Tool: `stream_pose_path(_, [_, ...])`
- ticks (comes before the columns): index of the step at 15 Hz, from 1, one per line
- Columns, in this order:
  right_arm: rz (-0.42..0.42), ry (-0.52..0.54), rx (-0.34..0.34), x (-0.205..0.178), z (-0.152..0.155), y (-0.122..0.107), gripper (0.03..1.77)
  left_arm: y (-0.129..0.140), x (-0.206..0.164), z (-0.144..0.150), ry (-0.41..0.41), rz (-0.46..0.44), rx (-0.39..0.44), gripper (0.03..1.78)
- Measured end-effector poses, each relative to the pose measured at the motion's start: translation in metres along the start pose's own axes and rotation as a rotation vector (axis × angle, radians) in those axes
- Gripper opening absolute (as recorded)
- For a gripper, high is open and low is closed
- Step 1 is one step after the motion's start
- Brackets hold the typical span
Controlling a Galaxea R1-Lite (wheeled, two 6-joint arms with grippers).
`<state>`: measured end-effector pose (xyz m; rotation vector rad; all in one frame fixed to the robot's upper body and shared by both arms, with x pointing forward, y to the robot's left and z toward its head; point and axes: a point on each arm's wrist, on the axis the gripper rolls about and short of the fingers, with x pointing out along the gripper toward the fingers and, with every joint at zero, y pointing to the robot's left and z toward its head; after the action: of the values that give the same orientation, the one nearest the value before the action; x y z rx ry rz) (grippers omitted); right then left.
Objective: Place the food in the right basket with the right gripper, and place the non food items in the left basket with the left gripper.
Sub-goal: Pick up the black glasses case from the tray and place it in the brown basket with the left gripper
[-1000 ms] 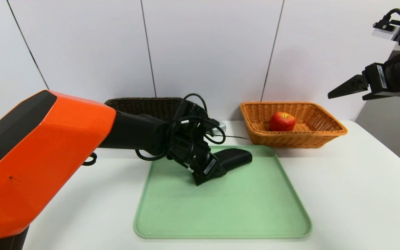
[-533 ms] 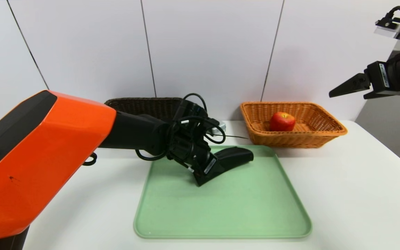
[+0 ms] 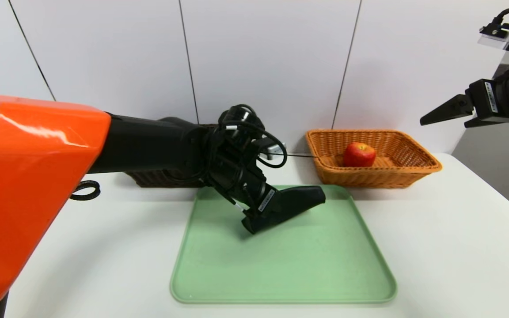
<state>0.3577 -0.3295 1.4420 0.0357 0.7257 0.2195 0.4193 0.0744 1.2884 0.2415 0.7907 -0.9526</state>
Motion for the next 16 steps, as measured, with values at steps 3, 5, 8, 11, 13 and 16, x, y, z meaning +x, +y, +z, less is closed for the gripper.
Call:
stream_pose_path(3, [0.003, -0.004, -0.004, -0.003, -0.001, 0.002, 1.69, -0.014, -0.022, 0.015, -0.042, 0.039, -0.037, 0.42])
stream_pose_path(5, [0.001, -0.004, -0.005, -0.004, -0.002, 0.003, 1.69, -0.022, -0.032, 0.02, -0.062, 0.052, -0.046, 0.42])
stream_pose_path(8, [0.001, -0.006, -0.005, -0.007, -0.003, 0.004, 1.69, -0.03, -0.042, 0.025, -0.084, 0.056, -0.034, 0.42])
stream_pose_path(11, [-0.002, -0.015, -0.005, -0.011, -0.004, 0.004, 1.69, -0.042, -0.06, 0.037, -0.144, 0.098, -0.035, 0.4])
stream_pose_path(13, [-0.001, -0.015, -0.003, -0.013, -0.005, 0.005, 1.69, -0.05, -0.078, 0.05, -0.213, 0.145, -0.043, 0.4])
stream_pose_path(16, [-0.001, -0.012, -0.002, -0.014, -0.007, 0.005, 1.69, -0.053, -0.109, 0.06, -0.3, 0.234, -0.049, 0.4])
